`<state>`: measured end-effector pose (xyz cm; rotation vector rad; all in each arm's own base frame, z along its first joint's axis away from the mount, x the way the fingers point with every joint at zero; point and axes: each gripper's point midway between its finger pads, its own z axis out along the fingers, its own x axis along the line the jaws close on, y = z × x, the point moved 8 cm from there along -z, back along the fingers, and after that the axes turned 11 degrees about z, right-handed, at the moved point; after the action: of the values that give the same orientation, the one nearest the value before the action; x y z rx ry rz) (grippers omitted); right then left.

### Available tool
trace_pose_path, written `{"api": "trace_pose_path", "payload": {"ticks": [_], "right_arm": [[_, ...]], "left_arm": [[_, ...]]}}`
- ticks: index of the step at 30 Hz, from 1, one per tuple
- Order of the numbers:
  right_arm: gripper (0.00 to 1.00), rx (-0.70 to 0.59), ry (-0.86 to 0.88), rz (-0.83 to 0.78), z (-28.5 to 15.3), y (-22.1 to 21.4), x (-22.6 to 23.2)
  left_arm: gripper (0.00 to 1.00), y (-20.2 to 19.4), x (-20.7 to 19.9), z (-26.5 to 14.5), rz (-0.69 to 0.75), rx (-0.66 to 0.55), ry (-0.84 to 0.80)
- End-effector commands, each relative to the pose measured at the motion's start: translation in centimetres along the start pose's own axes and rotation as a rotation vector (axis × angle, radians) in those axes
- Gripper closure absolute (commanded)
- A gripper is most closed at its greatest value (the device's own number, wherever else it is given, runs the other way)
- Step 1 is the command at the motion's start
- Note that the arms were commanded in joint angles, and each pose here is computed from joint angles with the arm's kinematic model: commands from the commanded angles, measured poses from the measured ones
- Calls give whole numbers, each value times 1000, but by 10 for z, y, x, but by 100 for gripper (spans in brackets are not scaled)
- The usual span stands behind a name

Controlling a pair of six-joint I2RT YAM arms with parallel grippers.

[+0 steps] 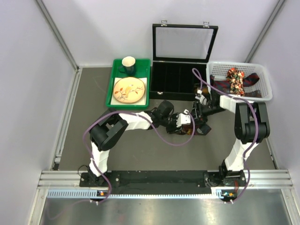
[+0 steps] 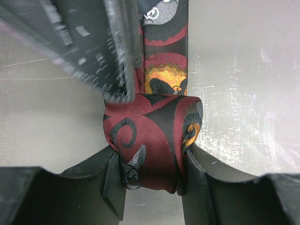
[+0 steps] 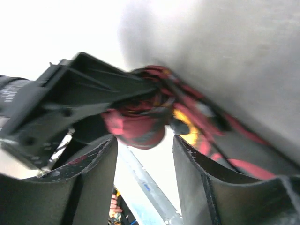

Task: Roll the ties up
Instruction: Roll the tie at the center of the board.

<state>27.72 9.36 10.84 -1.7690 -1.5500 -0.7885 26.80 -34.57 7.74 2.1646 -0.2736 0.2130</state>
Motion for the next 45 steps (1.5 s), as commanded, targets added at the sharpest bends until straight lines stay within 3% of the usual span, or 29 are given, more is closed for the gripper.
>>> {"api": "trace_pose_path", "payload": {"ticks": [1,5,10,11,12,15,18,20,23,29,32,39,45], "right_arm": [[50,12,120,-45,-2,-7,20],[51,42,83,-60,10,-9,17],[60,59,-29,-91,26,-4,1],[65,59,-42,-95,27,-2,-1],[81,57,-55,-98,29,0,-4],[100,66,-106,-81,31,3,-11],[100,44,-146,-116,30,6,-17],[100,32,-167,-131,30,8,-19],[100,13,-201,-139,28,11,-25],[100,-11,-244,-166,26,13,-29],[100,-20,-266,-163,25,15,-31],[100,-33,-297,-159,23,16,-33],[100,-41,-325,-146,20,18,-32]], "left_arm": [[71,-38,-25,-5,-66,287,-89],[67,-35,-20,0,-71,300,-99],[62,-33,-18,5,-87,283,-117],[60,-32,-19,5,-86,281,-123],[59,-33,-20,5,-90,279,-130],[50,-34,-20,5,-113,294,-149],[37,-30,-13,2,-152,221,-149],[24,-28,-7,-2,-182,138,-148],[18,-22,6,-8,-186,-2,-124],[15,-2,25,-10,-133,-276,-89],[12,1,24,-4,-125,-357,-99],[7,6,21,13,-104,-442,-103],[23,-2,23,32,-201,-404,-83]]}}
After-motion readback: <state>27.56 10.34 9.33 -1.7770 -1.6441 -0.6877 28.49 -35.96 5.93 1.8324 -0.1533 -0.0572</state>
